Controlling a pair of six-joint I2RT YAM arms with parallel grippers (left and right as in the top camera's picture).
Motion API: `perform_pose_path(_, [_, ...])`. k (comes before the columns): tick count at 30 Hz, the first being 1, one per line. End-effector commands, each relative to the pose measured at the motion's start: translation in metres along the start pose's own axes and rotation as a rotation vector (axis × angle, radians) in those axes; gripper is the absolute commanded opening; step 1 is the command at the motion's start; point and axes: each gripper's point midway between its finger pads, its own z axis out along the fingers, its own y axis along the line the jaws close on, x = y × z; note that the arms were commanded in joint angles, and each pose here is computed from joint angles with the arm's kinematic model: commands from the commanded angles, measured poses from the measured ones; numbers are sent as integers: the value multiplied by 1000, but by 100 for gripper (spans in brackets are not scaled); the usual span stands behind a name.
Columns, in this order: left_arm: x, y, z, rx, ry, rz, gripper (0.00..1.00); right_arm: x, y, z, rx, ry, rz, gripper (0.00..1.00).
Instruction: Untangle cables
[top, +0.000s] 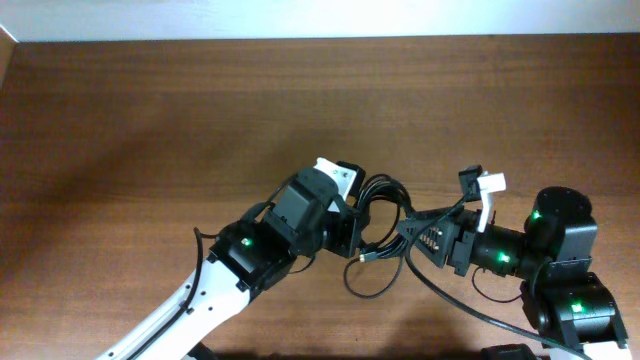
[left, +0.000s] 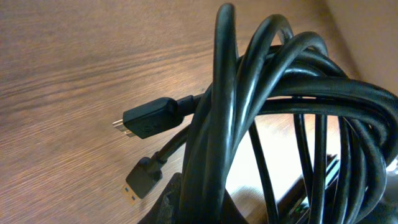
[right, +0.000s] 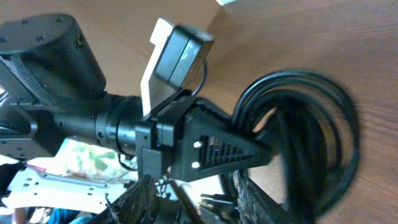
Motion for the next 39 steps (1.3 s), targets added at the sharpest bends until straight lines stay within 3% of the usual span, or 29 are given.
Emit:
perform_pose_path(1, [-2,14,-14,8,6,37,0,-20,-11,-14,63,-86,40,44])
perform_pose_path(5, [-15,-9,-26,237,-15,154,0,-31,-19,-31,64,-141,68,45])
perform_pose_path(9, [-29,-51,-50,529,-118,430,0,-32,-17,-34,46,-143,59,45])
perform_pose_path(17, [-41,-56,-54,530,-208,566,0,-25,3,-34,-59,-99,-44,44])
perform_pose_path(23, [-53,-37,-45,390,-229,515,0,-24,5,-34,-76,-92,-48,44])
perform_pose_path(39, [-50,-49,-50,471,-212,468,0,-24,5,-34,-72,-93,-47,45])
